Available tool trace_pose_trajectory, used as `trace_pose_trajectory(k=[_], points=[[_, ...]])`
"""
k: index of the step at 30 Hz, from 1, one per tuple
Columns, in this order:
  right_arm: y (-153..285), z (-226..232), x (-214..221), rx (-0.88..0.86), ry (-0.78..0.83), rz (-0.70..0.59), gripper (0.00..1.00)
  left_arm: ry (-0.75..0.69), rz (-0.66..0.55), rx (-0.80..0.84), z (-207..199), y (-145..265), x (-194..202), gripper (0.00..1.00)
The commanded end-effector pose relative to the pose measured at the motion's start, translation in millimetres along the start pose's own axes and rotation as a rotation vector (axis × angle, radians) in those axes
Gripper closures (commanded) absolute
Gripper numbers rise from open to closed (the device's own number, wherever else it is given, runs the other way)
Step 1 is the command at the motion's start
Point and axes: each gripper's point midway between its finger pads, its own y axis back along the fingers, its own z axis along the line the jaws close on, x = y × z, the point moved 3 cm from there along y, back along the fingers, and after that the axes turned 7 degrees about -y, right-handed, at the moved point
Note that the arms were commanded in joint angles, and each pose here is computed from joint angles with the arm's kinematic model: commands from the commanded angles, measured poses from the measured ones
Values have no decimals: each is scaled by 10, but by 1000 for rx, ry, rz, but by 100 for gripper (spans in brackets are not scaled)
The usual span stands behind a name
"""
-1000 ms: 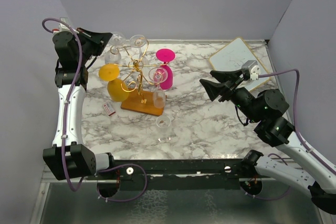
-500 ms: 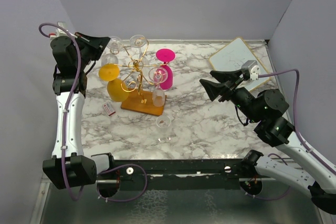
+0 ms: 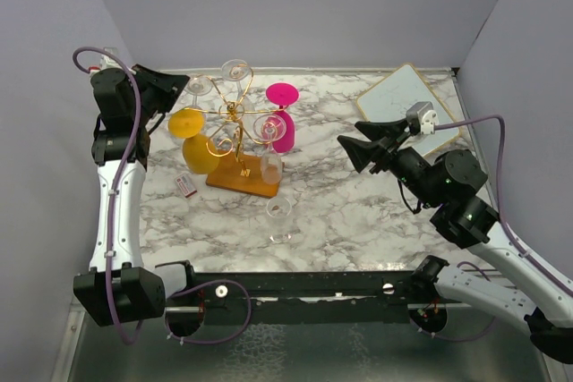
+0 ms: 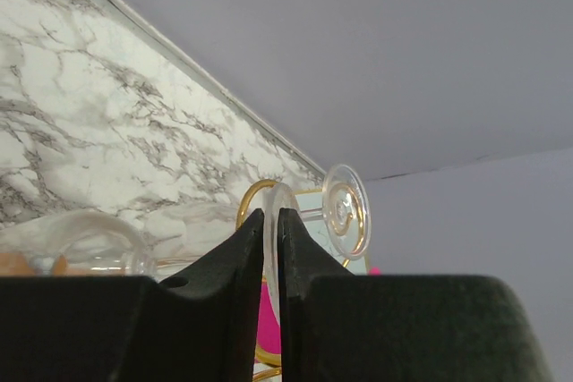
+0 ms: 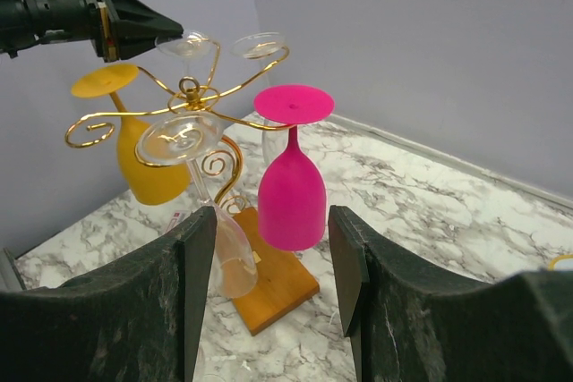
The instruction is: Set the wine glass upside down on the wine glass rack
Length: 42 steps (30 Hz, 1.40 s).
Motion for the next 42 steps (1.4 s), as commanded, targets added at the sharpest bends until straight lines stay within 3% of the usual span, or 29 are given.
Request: trace_pose_trajectory(k=[1,12,21,29,42], points=[[-19,36,-6,-17,-11,5,47,-49,-29,-36,12,90,-50,82],[-75,39,17,-6,-49,25,47,-147,-52,-74,-25,188,-143,55],[-141,184,314,-66,-95,292,47,-298,-102,-60,-258,374,-341,33],[-56,354,607,-230,-42,494,47,-470,-219,-117,-474,712,-640,30],[13,798,1218,-487,100,613,50,-607,-234,249,-1291,1047,-596,30]])
